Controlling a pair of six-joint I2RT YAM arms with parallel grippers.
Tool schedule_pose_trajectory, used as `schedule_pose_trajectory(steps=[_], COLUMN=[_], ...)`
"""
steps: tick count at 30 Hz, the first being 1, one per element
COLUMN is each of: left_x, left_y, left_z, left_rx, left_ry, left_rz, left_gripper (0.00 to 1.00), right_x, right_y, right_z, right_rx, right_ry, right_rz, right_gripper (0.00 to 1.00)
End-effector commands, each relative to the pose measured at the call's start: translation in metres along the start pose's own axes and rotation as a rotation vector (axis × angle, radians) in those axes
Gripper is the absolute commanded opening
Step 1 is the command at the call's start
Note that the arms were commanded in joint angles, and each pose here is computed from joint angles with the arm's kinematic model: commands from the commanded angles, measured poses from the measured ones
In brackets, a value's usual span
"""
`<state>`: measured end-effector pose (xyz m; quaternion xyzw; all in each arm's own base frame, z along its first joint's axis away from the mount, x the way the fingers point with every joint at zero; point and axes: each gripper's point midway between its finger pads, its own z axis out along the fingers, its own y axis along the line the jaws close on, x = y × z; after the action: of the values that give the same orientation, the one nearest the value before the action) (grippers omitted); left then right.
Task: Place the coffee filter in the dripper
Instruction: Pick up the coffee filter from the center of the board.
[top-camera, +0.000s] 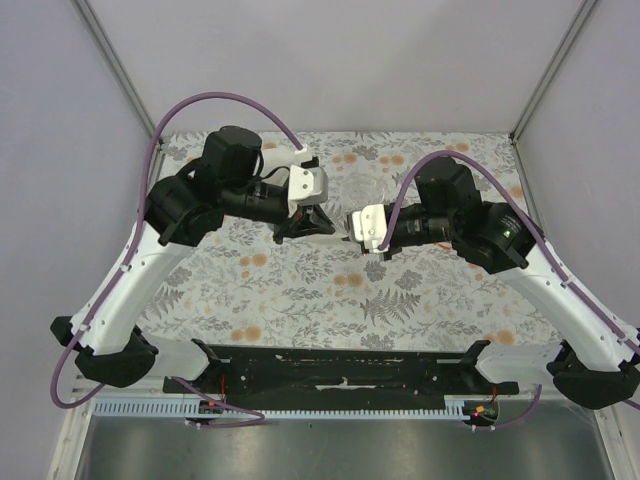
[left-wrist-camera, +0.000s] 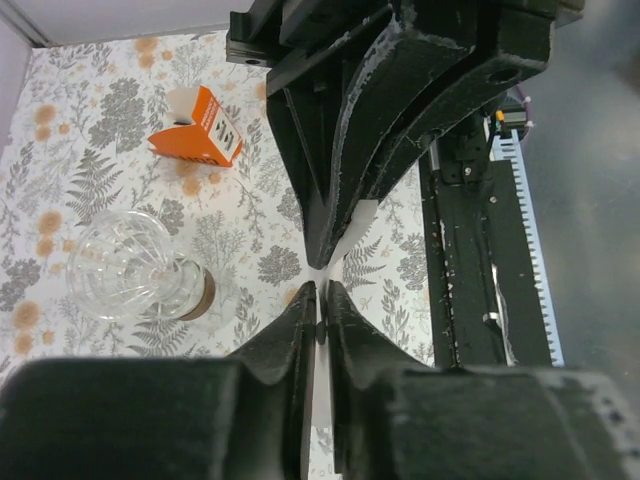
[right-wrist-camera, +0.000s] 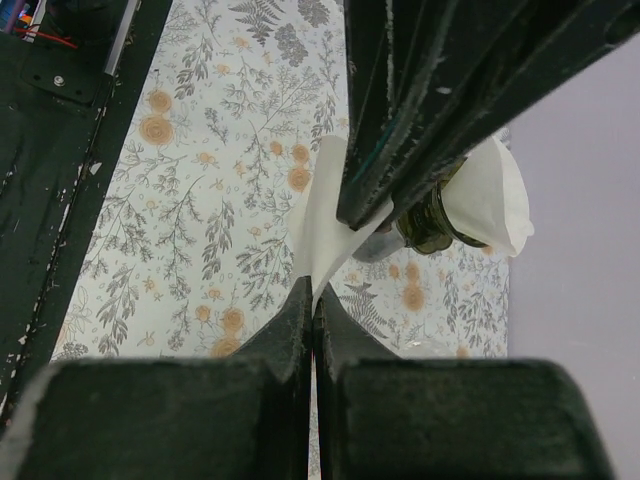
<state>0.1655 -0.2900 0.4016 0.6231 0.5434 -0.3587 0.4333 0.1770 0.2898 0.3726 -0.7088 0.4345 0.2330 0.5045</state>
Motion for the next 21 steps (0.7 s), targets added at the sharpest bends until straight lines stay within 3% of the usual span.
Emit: schedule_pose_trajectory(steps=[1, 17, 21], left_x=[-0.025, -0.024, -0.024], left_y=[-0.007, -0.015, -0.016], left_z=[-0.011, -0.048, -0.052], left_rx=[-0.003, -0.114, -0.116], left_ry=[-0.059, -0.015, -0.011], left_rz=[0.018, 0.090, 0.091], left_gripper=[0.02, 0.02, 0.19], right_x=[-0.012, -0.003, -0.007], right_y=[-0.005, -0.010, -0.008], right_z=[-0.008, -0.013, -0.012], right_rx=[0.025, 0.064, 0.043], right_ry=[-0.026, 0.022, 0.009], right_rz=[-0.036, -0.046, -0.039], right_gripper=[0.00, 0.00, 0.00])
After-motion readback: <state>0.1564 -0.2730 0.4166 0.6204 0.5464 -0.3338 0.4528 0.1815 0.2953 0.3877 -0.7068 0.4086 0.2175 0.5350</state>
